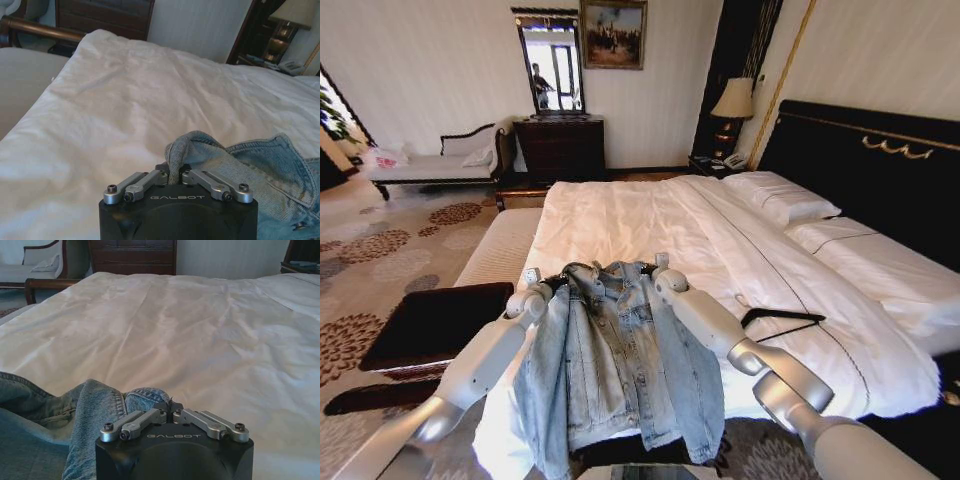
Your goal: Pick up the clothes from the bed and hang them on the clothes hanger.
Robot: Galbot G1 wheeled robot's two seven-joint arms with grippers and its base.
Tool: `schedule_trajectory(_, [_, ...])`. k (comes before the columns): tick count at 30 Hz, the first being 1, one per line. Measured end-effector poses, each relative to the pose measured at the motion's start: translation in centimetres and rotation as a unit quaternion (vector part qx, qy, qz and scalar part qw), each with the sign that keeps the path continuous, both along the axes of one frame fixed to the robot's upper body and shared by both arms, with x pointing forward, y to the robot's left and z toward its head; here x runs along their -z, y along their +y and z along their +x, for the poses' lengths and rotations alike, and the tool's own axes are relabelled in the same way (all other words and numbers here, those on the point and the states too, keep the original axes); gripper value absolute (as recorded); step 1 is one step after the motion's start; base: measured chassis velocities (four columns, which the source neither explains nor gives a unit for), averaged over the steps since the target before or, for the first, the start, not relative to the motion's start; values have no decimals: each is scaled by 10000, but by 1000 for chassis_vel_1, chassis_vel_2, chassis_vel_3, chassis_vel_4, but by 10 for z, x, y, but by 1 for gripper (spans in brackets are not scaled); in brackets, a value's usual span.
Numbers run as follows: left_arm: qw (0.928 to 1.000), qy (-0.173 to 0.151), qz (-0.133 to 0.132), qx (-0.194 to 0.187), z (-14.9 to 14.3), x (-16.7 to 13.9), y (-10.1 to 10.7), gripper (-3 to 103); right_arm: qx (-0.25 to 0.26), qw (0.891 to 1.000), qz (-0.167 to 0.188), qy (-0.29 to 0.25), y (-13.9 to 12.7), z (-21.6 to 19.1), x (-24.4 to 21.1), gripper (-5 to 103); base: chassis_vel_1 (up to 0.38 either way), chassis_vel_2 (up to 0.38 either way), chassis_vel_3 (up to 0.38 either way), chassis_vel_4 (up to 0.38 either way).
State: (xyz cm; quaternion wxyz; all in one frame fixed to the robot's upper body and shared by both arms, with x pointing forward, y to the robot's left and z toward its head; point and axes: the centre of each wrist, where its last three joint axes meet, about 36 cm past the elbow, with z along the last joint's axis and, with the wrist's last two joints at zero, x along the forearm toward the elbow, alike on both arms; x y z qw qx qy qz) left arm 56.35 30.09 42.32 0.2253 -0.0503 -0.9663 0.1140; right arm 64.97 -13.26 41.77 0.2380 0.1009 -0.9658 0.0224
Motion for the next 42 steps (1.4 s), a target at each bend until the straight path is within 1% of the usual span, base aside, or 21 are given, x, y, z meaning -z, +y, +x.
schedule_trajectory(1, [10000, 4, -4, -7, -4, -1, 2, 11, -49, 10000, 25, -12, 1, -4, 0, 5, 0, 0, 0, 0])
schedule_trajectory(2, [10000, 4, -4, -7, -4, -1, 2, 11, -49, 10000, 25, -12, 1, -4, 0, 5, 0, 0, 0, 0])
schedule_trajectory(6, [9998, -128, 105, -54, -24, -7, 11, 33, -228, 9995, 181, -101, -1, -22, 1, 25, 0, 0, 0, 0])
schedule_trajectory(11, [9992, -308, 255, -34, -41, -13, 14, 44, -293, 9991, 171, -245, -11, -33, 1, 37, 0, 0, 0, 0])
schedule_trajectory(15, [9957, -839, 337, -187, -69, -28, 24, 66, -289, 9975, 122, -630, -48, -57, -15, 58, 0, 0, 0, 0])
schedule_trajectory(16, [9957, -839, 337, -187, -69, -28, 24, 66, -289, 9975, 122, -630, -48, -57, -15, 58, 0, 0, 0, 0])
schedule_trajectory(17, [9944, -959, 377, -220, -78, -31, 27, 72, -274, 9972, 72, -697, -58, -62, -18, 63, 0, 0, 0, 0])
schedule_trajectory(18, [9921, -1141, 470, -236, -95, -34, 29, 77, -269, 9961, -8, -835, -72, -74, -24, 63, 0, 0, 0, 0])
schedule_trajectory(19, [9895, -1289, 605, -234, -111, -35, 30, 77, -283, 9952, -56, -940, -81, -84, -27, 69, 0, 0, 0, 0])
schedule_trajectory(20, [9882, -1353, 681, -238, -117, -34, 31, 82, -288, 9947, -74, -984, -85, -88, -28, 74, 0, 0, 0, 0])
schedule_trajectory(21, [9882, -1353, 681, -238, -117, -34, 31, 82, -288, 9947, -74, -984, -85, -88, -28, 74, 0, 0, 0, 0])
schedule_trajectory(22, [9859, -1443, 815, -237, -128, -32, 32, 82, -297, 9938, -108, -1062, -91, -96, -30, 74, 0, 0, 0, 0])
schedule_trajectory(23, [9791, -1593, 1250, -172, -172, -8, 29, 93, -301, 9891, -277, -1413, -115, -128, -34, 85, 0, 0, 0, 0])
schedule_trajectory(24, [9763, -1636, 1399, -201, -195, 4, 29, 97, -345, 9868, -383, -1537, -124, -151, -28, 90, 0, 0, 0, 0])
schedule_trajectory(25, [9763, -1636, 1399, -201, -195, 4, 29, 97, -345, 9868, -383, -1537, -124, -151, -28, 90, 0, 0, 0, 0])
schedule_trajectory(26, [9751, -1661, 1454, -229, -217, 13, 29, 99, -411, 9854, -470, -1587, -129, -171, -17, 96, 0, 0, 0, 0])
schedule_trajectory(29, [9702, -1846, 1515, -408, -273, 26, 34, 100, -542, 9784, -730, -1855, -143, -219, 4, 99, 0, 0, 0, 0])
schedule_trajectory(30, [9702, -1846, 1515, -408, -273, 26, 34, 100, -542, 9784, -730, -1855, -143, -219, 4, 99, 0, 0, 0, 0])
schedule_trajectory(32, [9652, -2022, 1569, -538, -302, 32, 36, 100, -568, 9757, -764, -1973, -145, -251, 16, 100, 0, 0, 0, 0])
schedule_trajectory(37, [9634, -2088, 1505, -743, -333, 36, 32, 98, -402, 9730, -788, -2133, -149, -291, 30, 100, 0, 0, 0, 0])
schedule_trajectory(42, [9653, -2014, 1457, -799, -351, 40, 28, 97, -305, 9682, -866, -2328, -157, -304, 31, 100, 0, 0, 0, 0])
